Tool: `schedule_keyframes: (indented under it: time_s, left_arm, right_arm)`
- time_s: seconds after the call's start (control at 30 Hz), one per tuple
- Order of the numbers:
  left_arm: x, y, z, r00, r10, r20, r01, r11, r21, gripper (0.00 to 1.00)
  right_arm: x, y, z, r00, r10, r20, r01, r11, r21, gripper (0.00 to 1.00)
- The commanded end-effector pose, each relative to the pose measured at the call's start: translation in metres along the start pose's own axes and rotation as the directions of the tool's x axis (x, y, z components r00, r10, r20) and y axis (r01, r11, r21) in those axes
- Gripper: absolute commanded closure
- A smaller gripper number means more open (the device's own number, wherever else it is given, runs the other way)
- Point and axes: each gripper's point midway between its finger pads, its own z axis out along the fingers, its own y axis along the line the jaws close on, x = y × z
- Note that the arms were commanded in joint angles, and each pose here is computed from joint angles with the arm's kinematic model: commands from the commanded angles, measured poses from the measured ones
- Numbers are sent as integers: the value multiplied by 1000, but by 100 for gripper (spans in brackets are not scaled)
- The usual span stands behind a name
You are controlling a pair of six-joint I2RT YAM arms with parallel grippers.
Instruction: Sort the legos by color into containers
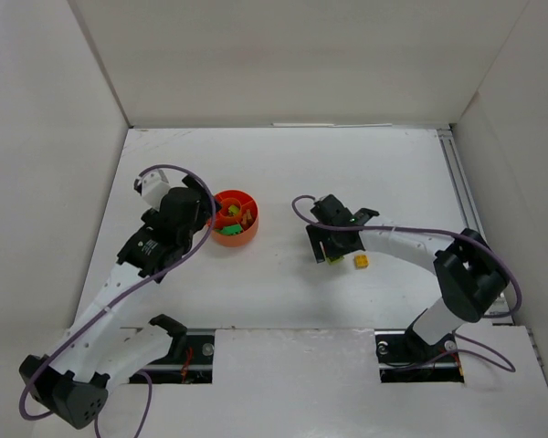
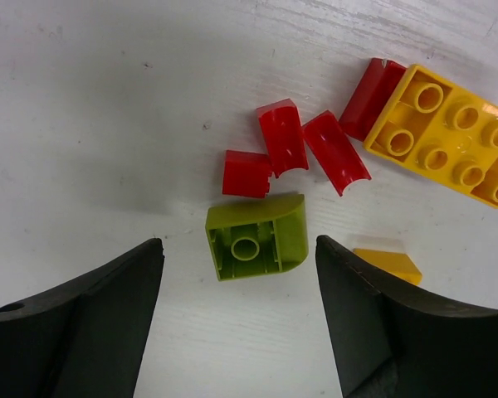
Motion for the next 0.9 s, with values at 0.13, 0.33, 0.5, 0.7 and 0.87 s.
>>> schedule_keyframes:
  time_s: [0.13, 0.33, 0.5, 0.7, 0.87]
  left_arm:
    - [-10, 3, -9, 999, -34, 33, 34, 999, 8, 0]
    - [-8, 3, -7, 999, -24, 25, 24, 1000, -5, 0]
    - [-8, 3, -7, 999, -24, 25, 24, 1000, -5, 0]
    - [-7, 4, -7, 999, -30, 20, 30, 999, -12, 0]
    - [-2, 13, -10, 998, -57, 10, 57, 998, -29, 0]
  right_arm:
    - [-4, -11, 16, 999, 52, 10, -52, 998, 29, 27]
    - [0, -13, 20, 998, 60, 7, -60, 998, 25, 49]
    - [3, -14, 19, 998, 58, -4, -58, 998, 29, 63]
    - [-47, 26, -31, 986, -51, 160, 64, 995, -76, 69]
    - [-107, 95, -73, 907, -203, 369, 298, 928, -222, 69]
